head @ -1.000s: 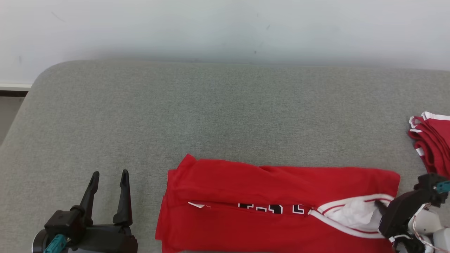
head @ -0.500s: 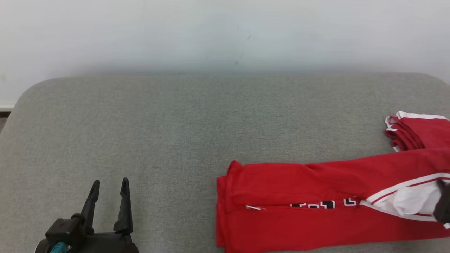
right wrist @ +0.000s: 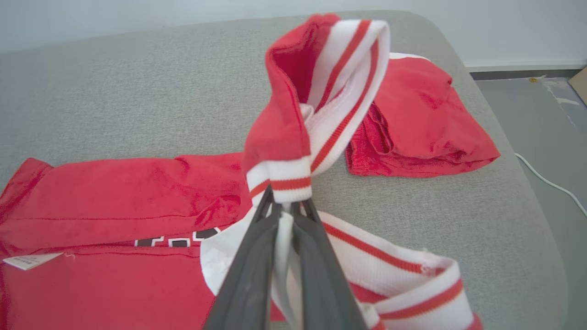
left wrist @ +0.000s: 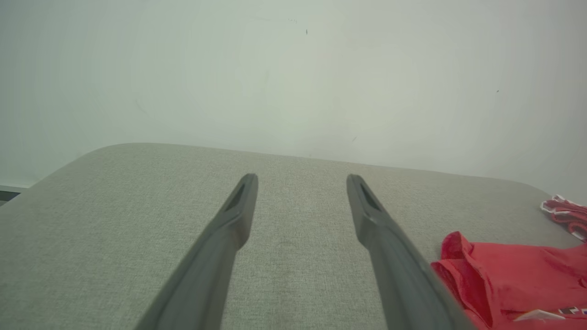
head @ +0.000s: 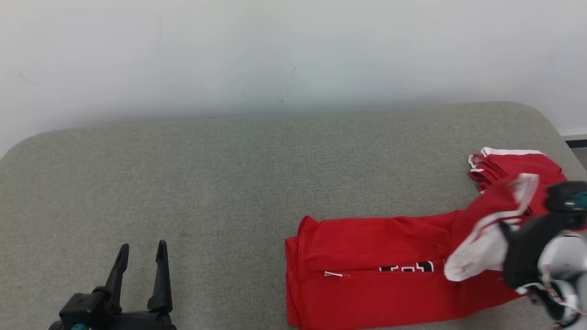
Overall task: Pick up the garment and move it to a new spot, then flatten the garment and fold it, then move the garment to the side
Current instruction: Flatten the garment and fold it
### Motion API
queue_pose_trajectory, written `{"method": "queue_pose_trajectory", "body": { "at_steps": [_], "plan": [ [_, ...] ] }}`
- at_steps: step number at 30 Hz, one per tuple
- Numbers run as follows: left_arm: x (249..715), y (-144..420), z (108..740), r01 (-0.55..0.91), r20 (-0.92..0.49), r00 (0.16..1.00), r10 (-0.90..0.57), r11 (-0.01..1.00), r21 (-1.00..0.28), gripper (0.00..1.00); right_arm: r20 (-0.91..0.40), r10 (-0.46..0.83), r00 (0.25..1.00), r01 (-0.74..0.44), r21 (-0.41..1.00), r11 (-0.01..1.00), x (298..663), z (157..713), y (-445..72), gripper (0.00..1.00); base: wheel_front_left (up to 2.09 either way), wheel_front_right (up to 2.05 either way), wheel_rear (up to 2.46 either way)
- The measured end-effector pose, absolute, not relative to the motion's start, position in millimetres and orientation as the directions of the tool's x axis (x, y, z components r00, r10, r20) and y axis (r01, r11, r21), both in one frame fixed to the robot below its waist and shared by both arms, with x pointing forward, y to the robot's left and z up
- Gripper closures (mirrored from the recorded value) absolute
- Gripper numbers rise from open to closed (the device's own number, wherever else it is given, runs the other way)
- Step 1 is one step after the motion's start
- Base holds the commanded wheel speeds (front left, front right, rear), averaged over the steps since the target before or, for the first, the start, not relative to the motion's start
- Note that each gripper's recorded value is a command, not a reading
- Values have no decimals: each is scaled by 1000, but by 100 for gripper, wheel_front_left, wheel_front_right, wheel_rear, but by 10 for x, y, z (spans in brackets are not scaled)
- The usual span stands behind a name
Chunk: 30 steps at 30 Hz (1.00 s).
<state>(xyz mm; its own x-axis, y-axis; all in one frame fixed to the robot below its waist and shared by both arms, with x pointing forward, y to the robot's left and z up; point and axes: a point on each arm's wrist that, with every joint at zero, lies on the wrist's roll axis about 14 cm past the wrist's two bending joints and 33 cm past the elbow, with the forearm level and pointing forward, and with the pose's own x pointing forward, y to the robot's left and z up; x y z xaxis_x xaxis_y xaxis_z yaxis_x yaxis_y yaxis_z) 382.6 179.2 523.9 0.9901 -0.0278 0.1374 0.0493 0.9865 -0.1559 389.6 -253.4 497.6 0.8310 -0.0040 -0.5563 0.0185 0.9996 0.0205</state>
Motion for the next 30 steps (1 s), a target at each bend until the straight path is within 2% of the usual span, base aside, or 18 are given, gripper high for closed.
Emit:
{"method": "queue_pose_trajectory", "body": {
  "at_steps": [7,13,24,30],
  "plan": [
    [3819,1780,5264,55,144,989,-33,987,-149,0,-563,226,795,-233,61,971,3924,4925,-1628,100,0,0,0],
    [3792,1781,5231,57,135,990,-36,987,-150,0,-595,388,704,-385,140,912,3917,4741,-902,100,0,0,0],
    [3802,1845,5147,35,109,994,-19,988,-150,0,-638,473,608,-435,231,870,4020,4445,-403,100,0,0,0],
    [3809,1910,5136,16,106,994,0,988,-151,0,-667,509,544,-478,251,841,3963,4273,-194,100,0,0,0]
  ]
}}
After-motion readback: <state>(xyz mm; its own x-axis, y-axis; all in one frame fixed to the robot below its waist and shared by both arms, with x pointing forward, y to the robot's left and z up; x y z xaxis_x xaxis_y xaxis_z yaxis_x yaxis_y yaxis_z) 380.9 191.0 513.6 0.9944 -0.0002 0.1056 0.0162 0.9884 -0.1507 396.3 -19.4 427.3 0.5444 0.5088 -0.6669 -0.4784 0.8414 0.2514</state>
